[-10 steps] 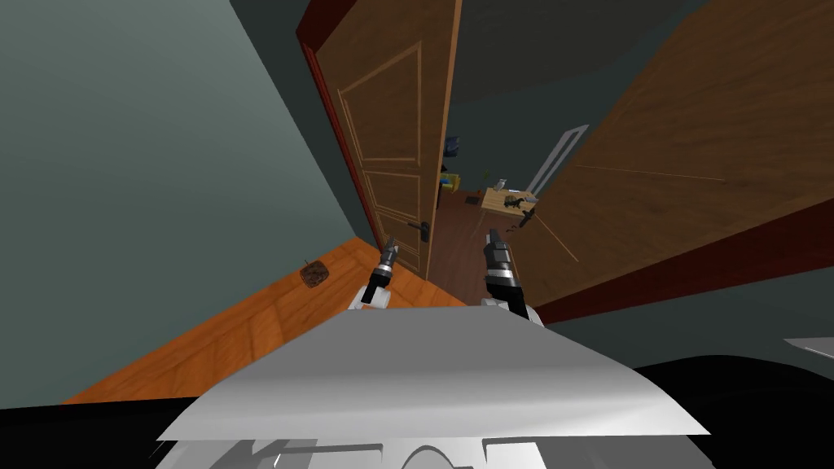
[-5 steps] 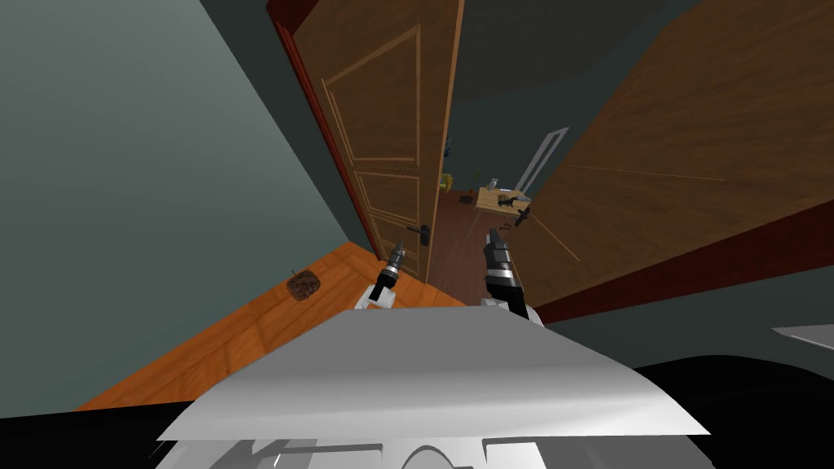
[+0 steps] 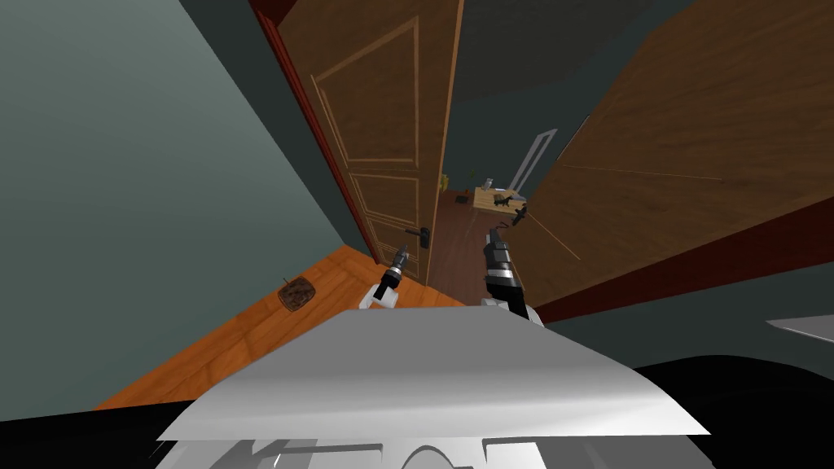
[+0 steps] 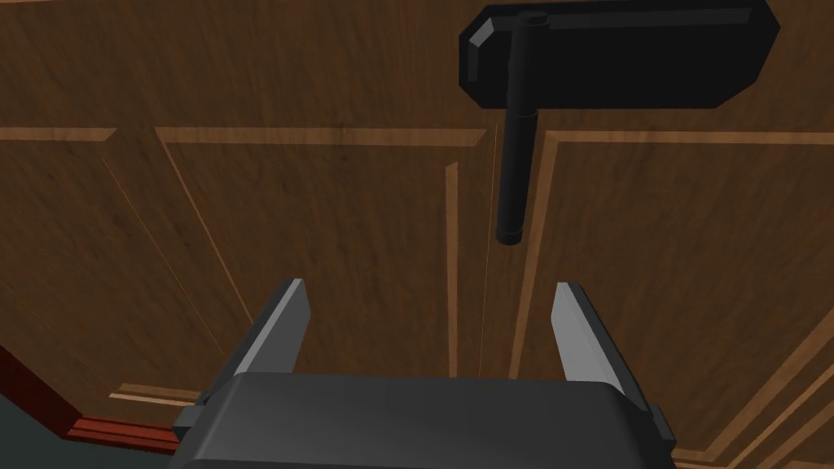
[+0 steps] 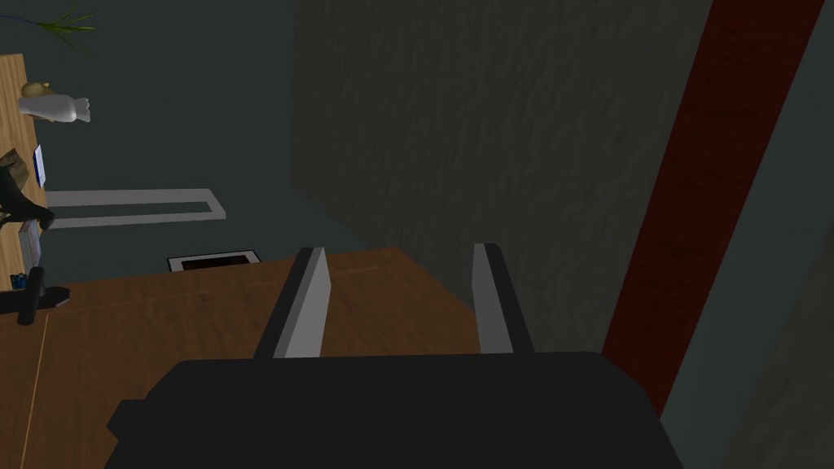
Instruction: Push the door open
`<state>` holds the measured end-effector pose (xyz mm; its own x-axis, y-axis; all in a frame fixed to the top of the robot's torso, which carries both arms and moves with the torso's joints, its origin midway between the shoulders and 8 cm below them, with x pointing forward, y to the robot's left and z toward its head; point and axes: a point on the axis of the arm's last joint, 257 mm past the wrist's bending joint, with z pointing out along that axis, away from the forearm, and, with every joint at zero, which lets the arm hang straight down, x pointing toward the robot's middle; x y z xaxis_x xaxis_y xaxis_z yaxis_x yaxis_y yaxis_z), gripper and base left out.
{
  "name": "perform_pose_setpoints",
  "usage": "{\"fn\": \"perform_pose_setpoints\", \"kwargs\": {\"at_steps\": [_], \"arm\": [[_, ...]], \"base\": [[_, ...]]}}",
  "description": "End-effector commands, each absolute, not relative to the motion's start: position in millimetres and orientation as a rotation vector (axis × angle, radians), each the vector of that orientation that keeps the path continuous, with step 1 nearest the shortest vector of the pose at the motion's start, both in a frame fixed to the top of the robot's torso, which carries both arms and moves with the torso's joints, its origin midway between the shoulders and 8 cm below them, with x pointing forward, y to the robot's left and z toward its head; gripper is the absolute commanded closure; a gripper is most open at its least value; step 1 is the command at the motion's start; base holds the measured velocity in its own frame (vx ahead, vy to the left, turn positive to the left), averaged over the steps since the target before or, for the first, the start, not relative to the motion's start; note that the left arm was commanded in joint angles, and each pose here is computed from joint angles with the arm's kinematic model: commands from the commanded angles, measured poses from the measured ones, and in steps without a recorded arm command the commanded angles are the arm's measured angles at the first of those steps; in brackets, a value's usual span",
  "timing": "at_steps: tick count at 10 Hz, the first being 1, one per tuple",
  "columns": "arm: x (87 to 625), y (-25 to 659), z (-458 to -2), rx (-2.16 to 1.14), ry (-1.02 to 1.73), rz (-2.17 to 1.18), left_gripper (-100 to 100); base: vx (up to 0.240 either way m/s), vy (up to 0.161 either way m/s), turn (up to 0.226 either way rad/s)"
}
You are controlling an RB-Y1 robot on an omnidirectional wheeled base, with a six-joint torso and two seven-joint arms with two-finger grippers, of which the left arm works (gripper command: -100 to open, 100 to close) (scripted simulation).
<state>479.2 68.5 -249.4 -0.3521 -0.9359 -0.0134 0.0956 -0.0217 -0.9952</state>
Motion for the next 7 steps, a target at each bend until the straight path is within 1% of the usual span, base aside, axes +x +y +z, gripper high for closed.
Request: {"fn": "perform_pose_setpoints", "kwargs": {"at_steps": [1,6,7], "arm": [[480,60,-263,-0.956,1.428,-1.518,-100],[479,39,-293,-0.974,1.518,-1.518,-100],[480,41,-289,-0.972,1.506,-1.519,-100]], "base": [[0.099,0.080,-0.122],[0.118,0.100,-0.097],[0.056,0.049,-0.021]]}}
